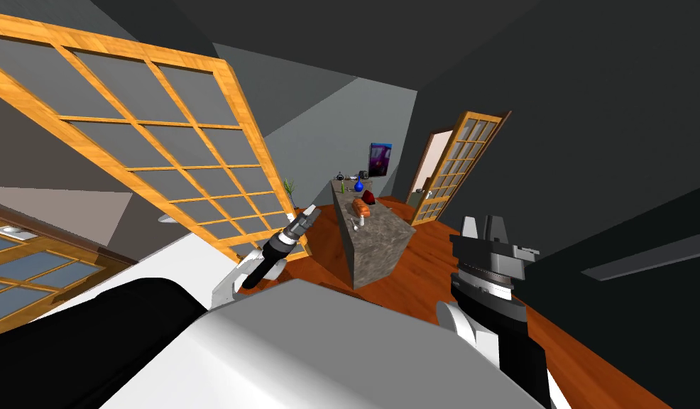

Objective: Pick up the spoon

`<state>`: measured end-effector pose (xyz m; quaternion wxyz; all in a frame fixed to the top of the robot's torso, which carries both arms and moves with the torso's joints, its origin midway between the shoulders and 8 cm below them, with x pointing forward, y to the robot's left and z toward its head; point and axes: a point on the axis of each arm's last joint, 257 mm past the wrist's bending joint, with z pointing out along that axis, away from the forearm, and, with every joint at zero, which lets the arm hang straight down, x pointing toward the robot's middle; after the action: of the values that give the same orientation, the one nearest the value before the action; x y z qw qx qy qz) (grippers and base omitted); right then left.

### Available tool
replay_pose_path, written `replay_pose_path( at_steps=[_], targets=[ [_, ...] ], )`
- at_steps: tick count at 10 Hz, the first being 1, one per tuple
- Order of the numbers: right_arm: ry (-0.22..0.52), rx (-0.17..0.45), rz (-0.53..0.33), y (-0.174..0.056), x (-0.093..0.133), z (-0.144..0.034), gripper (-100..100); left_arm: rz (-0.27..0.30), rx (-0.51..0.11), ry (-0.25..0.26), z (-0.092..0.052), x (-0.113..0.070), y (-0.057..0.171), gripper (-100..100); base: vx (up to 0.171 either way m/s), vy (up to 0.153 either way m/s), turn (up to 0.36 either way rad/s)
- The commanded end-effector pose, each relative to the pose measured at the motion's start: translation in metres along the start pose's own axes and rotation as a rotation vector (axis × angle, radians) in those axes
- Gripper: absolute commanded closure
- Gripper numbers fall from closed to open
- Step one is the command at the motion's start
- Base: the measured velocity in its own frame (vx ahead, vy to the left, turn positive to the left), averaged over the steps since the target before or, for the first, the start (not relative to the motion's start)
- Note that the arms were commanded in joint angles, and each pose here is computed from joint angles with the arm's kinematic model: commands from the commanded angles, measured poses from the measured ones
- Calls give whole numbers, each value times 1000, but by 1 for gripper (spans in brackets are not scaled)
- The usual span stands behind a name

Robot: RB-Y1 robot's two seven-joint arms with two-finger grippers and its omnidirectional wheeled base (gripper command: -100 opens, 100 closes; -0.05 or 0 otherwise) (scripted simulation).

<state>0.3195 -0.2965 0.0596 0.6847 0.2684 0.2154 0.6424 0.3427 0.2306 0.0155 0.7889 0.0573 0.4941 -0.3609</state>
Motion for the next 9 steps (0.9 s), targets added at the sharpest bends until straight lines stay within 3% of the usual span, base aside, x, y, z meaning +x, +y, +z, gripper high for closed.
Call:
replay_pose_path(
  at_steps=[1, 3, 4, 5, 6, 9],
  targets=[
    [0, 0, 0, 0, 0, 0, 0, 85, 2, 71, -2, 13, 6, -100, -20, -19, -73],
    [0, 0, 0, 0, 0, 0, 0, 119, 5, 92, -3, 18, 6, -100, -12, -14, -16],
    [0, 0, 0, 0, 0, 0, 0, 192, 9, 154, -7, 29, 12, -100, -9, -20, -78],
    [0, 0, 0, 0, 0, 0, 0, 215, 11, 168, -7, 33, 12, -100, -12, -18, -45],
    [0, 0, 0, 0, 0, 0, 0, 279, 16, 225, -13, 43, 20, -100, -12, -31, -75],
    [0, 0, 0, 0, 0, 0, 0, 400, 34, 320, -21, 61, 30, -100, -8, -34, -63]
  ],
)
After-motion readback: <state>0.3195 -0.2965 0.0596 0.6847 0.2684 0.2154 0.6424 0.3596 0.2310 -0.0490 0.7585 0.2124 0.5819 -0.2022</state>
